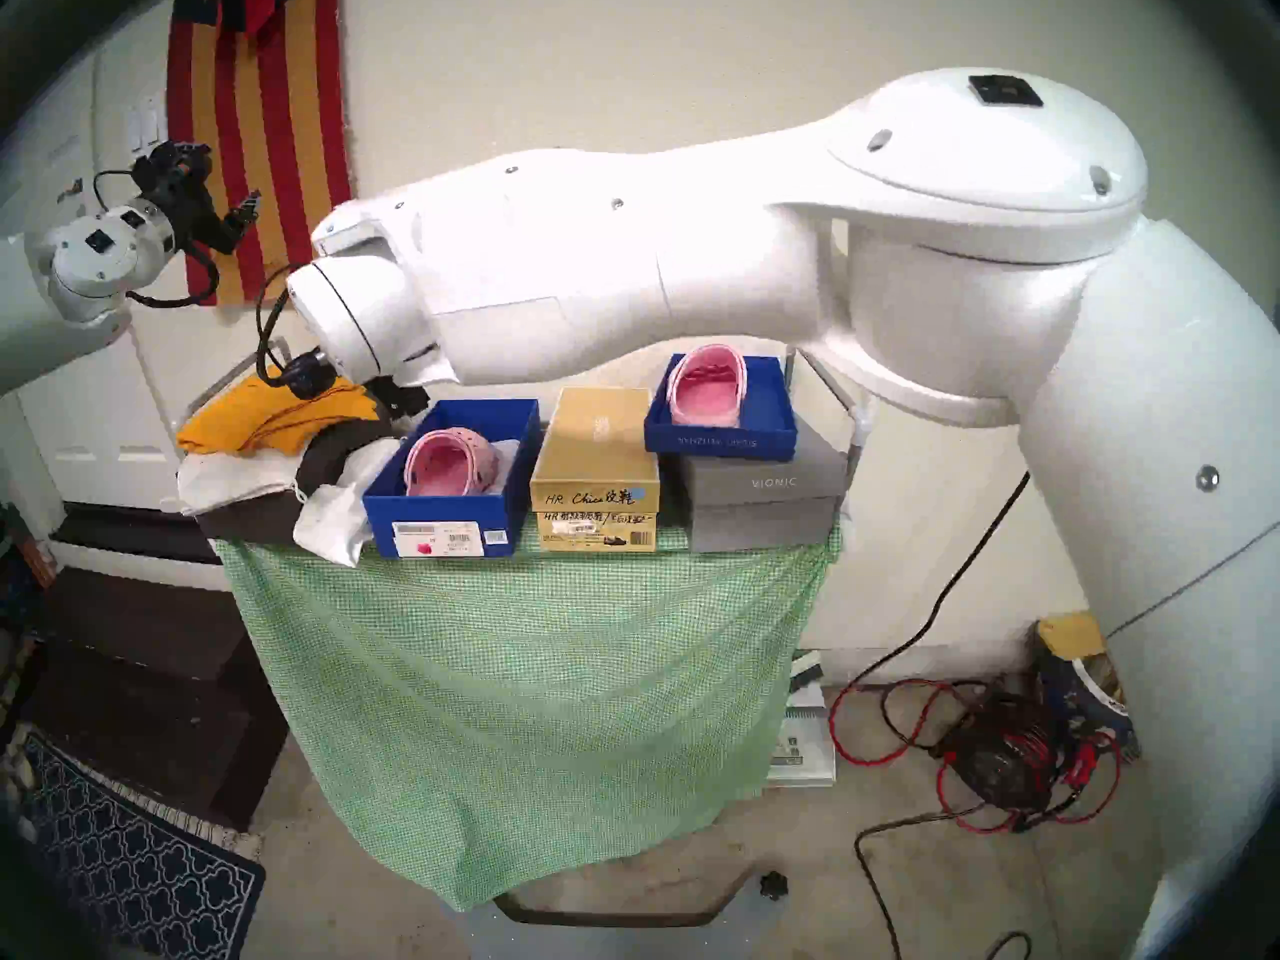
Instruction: Take shoe out of the box
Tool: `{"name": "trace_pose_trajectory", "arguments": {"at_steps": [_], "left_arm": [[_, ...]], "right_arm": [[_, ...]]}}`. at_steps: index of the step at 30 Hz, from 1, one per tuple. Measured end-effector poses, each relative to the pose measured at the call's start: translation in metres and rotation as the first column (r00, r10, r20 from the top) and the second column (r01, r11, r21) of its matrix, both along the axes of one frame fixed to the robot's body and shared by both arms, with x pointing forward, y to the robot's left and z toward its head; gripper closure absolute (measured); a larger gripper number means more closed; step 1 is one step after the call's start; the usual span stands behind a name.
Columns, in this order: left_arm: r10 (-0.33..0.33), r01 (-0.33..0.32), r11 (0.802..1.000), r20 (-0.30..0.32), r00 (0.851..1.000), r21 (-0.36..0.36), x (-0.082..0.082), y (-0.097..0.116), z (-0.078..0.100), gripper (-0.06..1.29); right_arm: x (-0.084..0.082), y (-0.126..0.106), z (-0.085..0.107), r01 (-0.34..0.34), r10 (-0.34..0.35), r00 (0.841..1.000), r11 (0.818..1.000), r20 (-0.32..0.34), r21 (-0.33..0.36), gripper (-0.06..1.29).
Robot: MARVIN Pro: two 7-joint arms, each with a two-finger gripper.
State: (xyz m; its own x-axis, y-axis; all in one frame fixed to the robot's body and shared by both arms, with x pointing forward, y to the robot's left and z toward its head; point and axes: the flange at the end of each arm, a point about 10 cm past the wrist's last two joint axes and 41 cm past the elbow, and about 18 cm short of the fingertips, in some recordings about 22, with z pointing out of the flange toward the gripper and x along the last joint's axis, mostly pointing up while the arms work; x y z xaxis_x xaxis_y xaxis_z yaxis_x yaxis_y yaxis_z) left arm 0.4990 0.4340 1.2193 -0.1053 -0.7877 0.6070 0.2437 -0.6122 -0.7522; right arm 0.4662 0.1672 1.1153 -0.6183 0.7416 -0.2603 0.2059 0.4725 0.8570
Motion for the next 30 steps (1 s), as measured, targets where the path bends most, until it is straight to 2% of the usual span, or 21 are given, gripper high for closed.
{"name": "trace_pose_trajectory", "arguments": {"at_steps": [5, 20, 30], "left_arm": [[0.000, 0.000, 1.000, 0.000, 1.000, 0.000, 0.000, 0.000, 0.000, 0.03], [0.000, 0.000, 1.000, 0.000, 1.000, 0.000, 0.000, 0.000, 0.000, 0.03], [0.000, 0.000, 1.000, 0.000, 1.000, 0.000, 0.000, 0.000, 0.000, 0.03]], "right_arm": [[0.010, -0.002, -0.024, 0.067, -0.066, 0.998, 0.997, -0.023, 0.044, 0.01], [0.033, -0.004, -0.084, 0.124, -0.120, 0.991, 0.989, -0.058, 0.079, 0.01], [0.050, -0.013, -0.088, 0.135, -0.128, 0.990, 0.983, -0.061, 0.122, 0.01]]}}
